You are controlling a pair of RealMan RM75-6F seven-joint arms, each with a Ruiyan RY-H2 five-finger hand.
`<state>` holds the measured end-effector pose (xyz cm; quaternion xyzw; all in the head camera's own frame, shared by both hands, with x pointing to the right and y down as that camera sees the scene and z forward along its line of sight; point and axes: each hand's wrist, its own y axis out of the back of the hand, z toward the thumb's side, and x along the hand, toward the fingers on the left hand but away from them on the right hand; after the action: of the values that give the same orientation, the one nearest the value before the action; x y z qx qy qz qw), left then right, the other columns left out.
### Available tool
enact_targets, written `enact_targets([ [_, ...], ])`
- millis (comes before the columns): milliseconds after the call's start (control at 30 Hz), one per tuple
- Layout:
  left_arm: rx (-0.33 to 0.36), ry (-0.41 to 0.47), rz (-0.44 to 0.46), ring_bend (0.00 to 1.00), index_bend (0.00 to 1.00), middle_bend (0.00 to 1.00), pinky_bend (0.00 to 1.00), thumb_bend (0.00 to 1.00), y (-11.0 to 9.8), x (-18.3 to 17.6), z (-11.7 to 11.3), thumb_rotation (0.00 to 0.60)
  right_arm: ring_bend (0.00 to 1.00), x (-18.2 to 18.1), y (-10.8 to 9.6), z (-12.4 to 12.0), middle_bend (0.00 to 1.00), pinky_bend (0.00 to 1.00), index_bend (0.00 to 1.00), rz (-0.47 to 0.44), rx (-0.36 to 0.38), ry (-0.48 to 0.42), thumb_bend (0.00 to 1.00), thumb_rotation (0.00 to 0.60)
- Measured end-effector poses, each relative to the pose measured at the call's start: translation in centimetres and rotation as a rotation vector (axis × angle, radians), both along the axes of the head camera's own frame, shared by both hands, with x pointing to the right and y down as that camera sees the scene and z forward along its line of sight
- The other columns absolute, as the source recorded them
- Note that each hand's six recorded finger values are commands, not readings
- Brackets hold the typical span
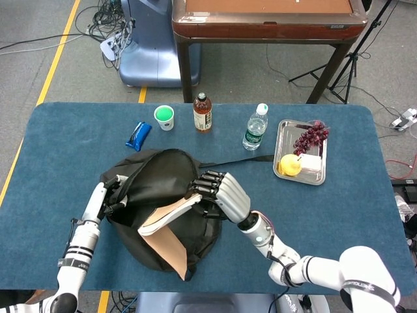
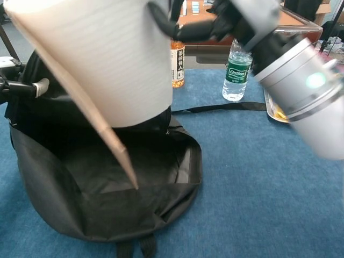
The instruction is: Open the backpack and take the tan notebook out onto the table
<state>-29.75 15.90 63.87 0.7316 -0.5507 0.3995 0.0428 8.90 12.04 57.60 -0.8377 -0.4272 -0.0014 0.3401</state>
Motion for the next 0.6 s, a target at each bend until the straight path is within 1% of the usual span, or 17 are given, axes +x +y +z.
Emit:
enact_targets([
  [67,0.012,0.000,0.018,0.30,0.27,0.36,0.50,0.54,0.1,0.1,-0.3,0.600,0.55,1.2,-0.2,-1.4,0.68,0.57,1.00,0.012,0.003,-0.009,0.51,0.600],
  [133,0.022,0.000,0.030,0.27,0.25,0.33,0.48,0.52,0.2,0.1,-0.6,0.600,0.55,2.6,-0.5,-2.8,0.68,0.57,1.00,0.025,0.012,-0.009,0.51,0.600],
  [333,0.056,-0.002,0.062,0.21,0.21,0.26,0.44,0.47,0.4,0.2,-1.5,0.600,0.55,6.9,-1.1,-6.5,0.68,0.57,1.00,0.081,0.045,0.014,0.51,0.600],
  [500,0.079,0.003,0.084,0.19,0.20,0.24,0.42,0.44,0.6,0.4,-2.3,0.579,0.55,9.8,-1.5,-8.7,0.68,0.57,1.00,0.138,0.079,0.052,0.51,0.600],
  [600,0.091,0.001,0.097,0.15,0.16,0.20,0.39,0.40,0.7,0.6,-2.7,0.566,0.55,11.2,-1.8,-9.3,0.68,0.58,1.00,0.171,0.099,0.089,0.51,0.600],
])
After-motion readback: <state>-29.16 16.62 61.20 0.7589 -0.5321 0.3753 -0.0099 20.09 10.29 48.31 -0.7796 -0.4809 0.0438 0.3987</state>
